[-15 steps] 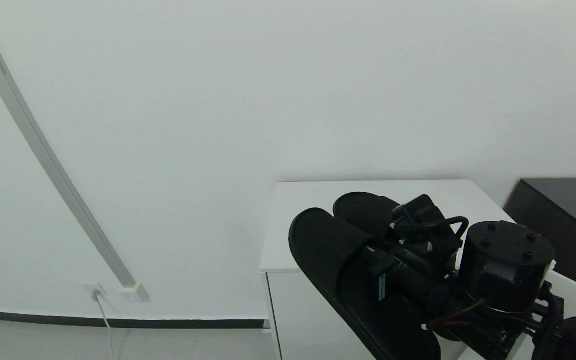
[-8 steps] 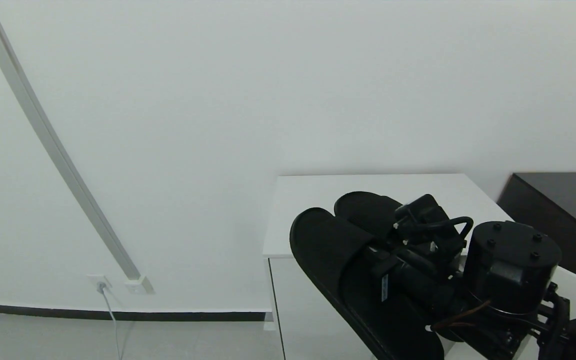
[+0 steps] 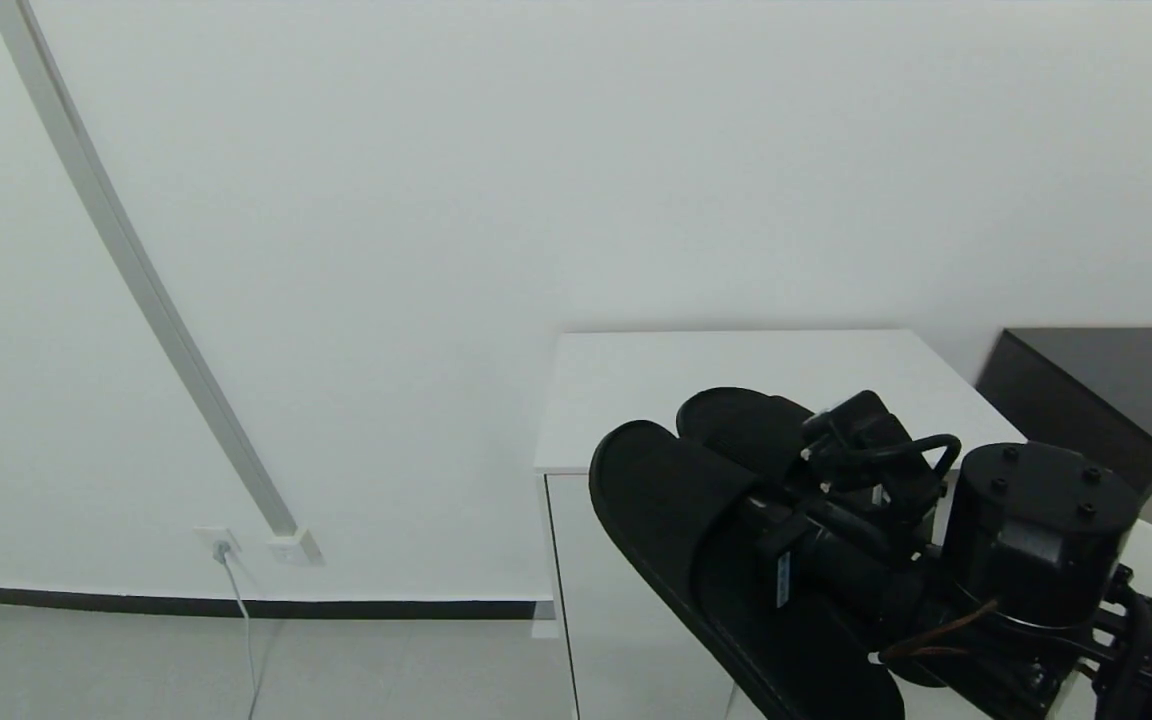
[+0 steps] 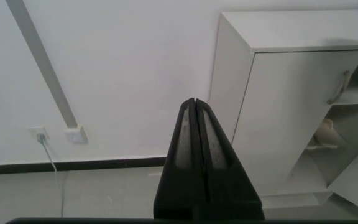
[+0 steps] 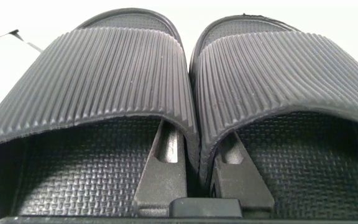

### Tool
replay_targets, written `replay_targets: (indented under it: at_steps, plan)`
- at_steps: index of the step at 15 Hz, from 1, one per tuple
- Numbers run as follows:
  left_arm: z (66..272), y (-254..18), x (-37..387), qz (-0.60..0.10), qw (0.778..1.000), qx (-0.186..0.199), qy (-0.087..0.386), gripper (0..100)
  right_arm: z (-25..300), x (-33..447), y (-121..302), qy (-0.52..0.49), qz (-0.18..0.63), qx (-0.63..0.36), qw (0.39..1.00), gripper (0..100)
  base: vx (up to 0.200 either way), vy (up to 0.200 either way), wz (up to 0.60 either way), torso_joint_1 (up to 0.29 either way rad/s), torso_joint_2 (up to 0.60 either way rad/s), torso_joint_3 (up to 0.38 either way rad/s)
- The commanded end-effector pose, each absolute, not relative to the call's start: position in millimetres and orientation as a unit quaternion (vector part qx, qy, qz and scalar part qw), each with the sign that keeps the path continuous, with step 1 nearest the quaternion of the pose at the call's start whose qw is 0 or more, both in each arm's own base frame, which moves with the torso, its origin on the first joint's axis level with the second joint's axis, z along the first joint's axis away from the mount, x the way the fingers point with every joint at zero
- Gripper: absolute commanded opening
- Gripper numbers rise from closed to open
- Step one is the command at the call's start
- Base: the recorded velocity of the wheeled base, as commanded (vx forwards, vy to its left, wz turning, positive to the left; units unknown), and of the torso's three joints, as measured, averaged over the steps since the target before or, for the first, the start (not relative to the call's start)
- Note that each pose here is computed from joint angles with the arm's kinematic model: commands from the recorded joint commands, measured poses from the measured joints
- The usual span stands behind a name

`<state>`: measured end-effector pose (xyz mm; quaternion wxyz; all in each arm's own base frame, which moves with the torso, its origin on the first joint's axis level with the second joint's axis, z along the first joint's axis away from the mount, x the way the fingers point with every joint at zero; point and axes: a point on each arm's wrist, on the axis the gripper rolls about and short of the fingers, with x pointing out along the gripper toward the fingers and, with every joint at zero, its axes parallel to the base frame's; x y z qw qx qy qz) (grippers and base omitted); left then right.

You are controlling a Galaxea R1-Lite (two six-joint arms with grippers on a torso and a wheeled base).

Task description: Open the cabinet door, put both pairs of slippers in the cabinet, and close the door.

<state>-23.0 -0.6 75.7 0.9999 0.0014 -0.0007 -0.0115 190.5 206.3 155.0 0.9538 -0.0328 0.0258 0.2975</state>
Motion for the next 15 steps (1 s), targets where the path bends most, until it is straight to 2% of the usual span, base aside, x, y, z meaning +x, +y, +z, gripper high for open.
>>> replay_targets:
  at_steps: [1,6,15]
  plan:
    - [75.7,-0.6,-22.9,-0.012,1.0,0.002,0.0,0,154.5,189.4,206.8,0.026,0.3,-0.033,0.953,0,0.0,0.0,0.0,0.0,0.0,0.0]
    - [75.7,-0.6,-22.9,-0.012,1.0,0.002,0.0,0,154.4,189.4,206.8,0.027,0.3,-0.034,0.953,0,0.0,0.0,0.0,0.0,0.0,0.0]
    - [75.7,-0.6,-22.9,-0.012,1.0,0.002,0.0,0,150.3,189.2,207.8,0.037,0.301,-0.04,0.952,0,0.0,-0.2,0.0,0.002,0.0,0.004]
